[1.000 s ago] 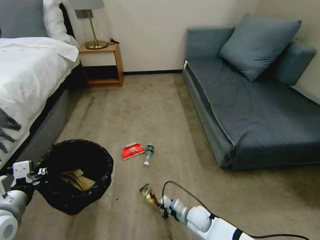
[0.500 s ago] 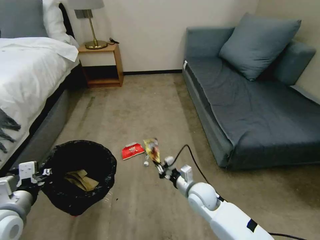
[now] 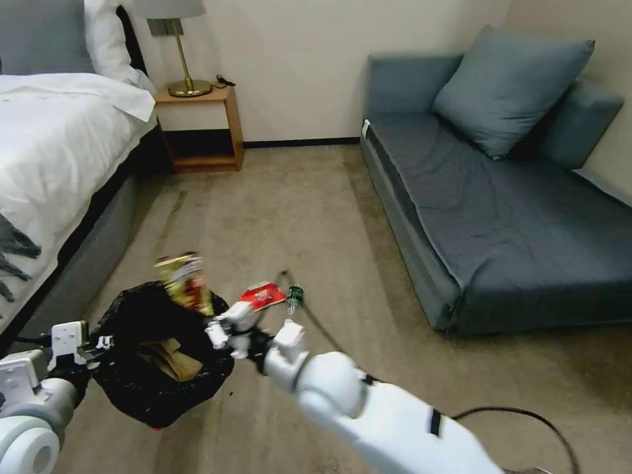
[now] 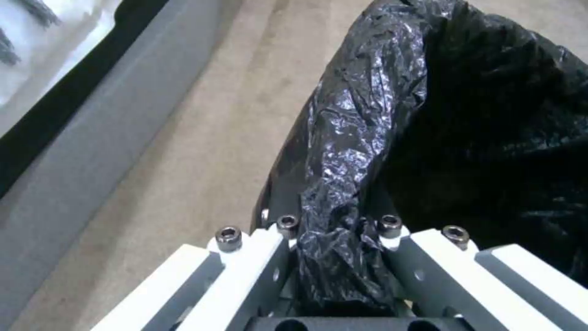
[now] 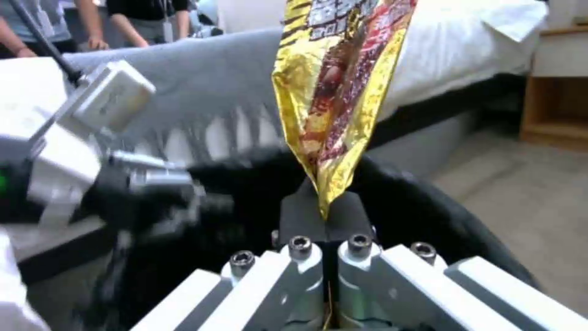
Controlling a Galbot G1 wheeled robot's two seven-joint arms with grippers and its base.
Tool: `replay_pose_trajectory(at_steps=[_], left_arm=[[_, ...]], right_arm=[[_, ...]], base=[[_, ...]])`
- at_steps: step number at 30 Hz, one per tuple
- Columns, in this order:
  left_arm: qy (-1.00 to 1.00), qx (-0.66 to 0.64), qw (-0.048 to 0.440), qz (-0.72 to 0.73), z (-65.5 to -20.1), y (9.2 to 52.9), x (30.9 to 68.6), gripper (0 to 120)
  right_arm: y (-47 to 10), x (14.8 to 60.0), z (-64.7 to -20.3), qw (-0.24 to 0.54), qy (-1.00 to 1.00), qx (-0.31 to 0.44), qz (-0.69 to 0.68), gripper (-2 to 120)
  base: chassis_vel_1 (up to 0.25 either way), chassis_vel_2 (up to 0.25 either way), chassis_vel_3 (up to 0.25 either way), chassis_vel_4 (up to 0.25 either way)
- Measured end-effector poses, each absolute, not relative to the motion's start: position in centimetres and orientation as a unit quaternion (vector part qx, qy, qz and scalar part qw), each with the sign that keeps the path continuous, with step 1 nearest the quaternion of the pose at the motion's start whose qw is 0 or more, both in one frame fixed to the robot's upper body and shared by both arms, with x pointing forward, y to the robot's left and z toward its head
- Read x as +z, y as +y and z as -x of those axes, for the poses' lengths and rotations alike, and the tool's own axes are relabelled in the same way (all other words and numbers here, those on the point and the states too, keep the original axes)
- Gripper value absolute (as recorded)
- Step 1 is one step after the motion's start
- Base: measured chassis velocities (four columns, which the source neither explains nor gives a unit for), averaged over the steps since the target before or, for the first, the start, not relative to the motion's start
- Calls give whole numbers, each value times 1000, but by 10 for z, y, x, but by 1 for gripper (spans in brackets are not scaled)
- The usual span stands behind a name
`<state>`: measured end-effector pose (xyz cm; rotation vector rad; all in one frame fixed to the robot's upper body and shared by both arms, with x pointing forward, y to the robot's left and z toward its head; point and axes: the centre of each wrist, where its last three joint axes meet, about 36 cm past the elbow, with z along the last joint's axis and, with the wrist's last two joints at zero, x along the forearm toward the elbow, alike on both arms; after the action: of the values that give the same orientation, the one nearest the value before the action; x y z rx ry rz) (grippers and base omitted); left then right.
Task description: Pick up the trash bin, then pick up the garbage on the floor and place it into the trash bin.
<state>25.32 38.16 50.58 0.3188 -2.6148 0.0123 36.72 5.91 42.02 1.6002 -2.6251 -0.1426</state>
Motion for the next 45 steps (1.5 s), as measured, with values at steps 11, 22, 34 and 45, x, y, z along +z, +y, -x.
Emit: replay_pose_trajectory(at_steps=[11,22,34,45], left_arm=[[-964,6,244,-109,-249,374,512,7],[-964,7,246,-102,-251,370,511,7],[-964,7,243,-107,-250,375,513,7],[-963,20,241,-122,-252,388,510,7]], right_arm=[[84,417,-373,56,-857,-38,-512,17],[73,413,-371,65,-857,-34,-511,59],[58,413,-374,63,-864,-38,-498,98],[-35,406,-384,-13,-922,-1,-388,100]], base=[[0,0,0,0],[0,0,0,0],[0,0,0,0],[0,0,0,0]])
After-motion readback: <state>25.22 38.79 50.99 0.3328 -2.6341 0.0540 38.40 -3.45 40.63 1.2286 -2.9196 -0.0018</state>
